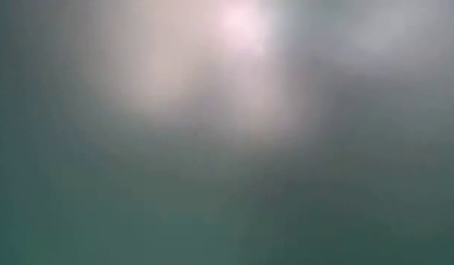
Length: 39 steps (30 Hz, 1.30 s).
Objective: Pick and place pill bottles into a basket
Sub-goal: Put the white pill bottle into the bin
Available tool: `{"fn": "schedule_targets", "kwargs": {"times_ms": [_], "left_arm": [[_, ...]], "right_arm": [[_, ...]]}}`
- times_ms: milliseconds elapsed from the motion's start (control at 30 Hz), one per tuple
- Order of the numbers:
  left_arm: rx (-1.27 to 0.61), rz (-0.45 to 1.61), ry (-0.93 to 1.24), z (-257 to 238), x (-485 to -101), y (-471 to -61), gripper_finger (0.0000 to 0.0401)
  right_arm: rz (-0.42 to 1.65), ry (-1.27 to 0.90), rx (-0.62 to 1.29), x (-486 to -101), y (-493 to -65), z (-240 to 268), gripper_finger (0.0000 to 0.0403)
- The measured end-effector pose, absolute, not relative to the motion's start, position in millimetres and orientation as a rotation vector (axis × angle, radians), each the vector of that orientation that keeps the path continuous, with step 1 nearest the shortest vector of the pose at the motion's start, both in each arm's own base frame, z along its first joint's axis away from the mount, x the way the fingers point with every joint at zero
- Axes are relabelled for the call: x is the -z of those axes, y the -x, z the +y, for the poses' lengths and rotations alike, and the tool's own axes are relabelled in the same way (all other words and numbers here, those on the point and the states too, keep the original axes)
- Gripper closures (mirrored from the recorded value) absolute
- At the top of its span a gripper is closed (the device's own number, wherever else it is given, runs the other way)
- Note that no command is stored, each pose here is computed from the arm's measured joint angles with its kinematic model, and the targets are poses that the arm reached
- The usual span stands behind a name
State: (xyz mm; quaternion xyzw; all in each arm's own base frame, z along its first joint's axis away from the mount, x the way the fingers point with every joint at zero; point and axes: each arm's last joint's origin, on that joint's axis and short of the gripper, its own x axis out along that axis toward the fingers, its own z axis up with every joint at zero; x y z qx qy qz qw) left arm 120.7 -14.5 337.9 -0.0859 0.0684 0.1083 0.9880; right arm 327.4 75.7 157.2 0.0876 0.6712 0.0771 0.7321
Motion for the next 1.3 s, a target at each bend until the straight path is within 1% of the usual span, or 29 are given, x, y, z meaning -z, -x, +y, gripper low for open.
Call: {"fn": "schedule_targets", "kwargs": {"times_ms": [167, 300, 433, 633, 800, 933, 1167, 1300], "left_arm": [[-0.217, 0.138, 0.172, -15, -338, -121, 0.0311], [-0.219, 0.137, 0.179, -14, -338, -121, 0.0311], [-0.221, 0.146, 0.187, -15, -337, -121, 0.0311], [-0.229, 0.17, 0.228, -16, -333, -129, 0.0311], [-0.234, 0.174, 0.256, -21, -330, -151, 0.0311], [-0.186, 0.151, 0.248, -28, -328, -176, 0.0311], [-0.11, 0.099, 0.229, -38, -321, -213, 0.0311], [-0.09, 0.053, 0.242, -41, -320, -226, 0.0311]], "right_arm": [[1.508, -0.141, -0.137, -173, -331, 71, 0.0261], [1.513, -0.098, -0.109, -192, -337, 70, 0.0261], [1.495, -0.058, -0.082, -222, -345, 68, 0.0261], [1.482, -0.057, -0.053, -276, -349, 61, 0.0261], [1.421, -0.02, -0.012, -315, -350, 53, 0.0261], [1.376, -0.018, 0.013, -335, -350, 45, 0.0261], [1.297, 0.009, 0.035, -358, -351, 41, 0.0261], [1.295, 0.004, 0.025, -360, -350, 41, 0.0261]]}}
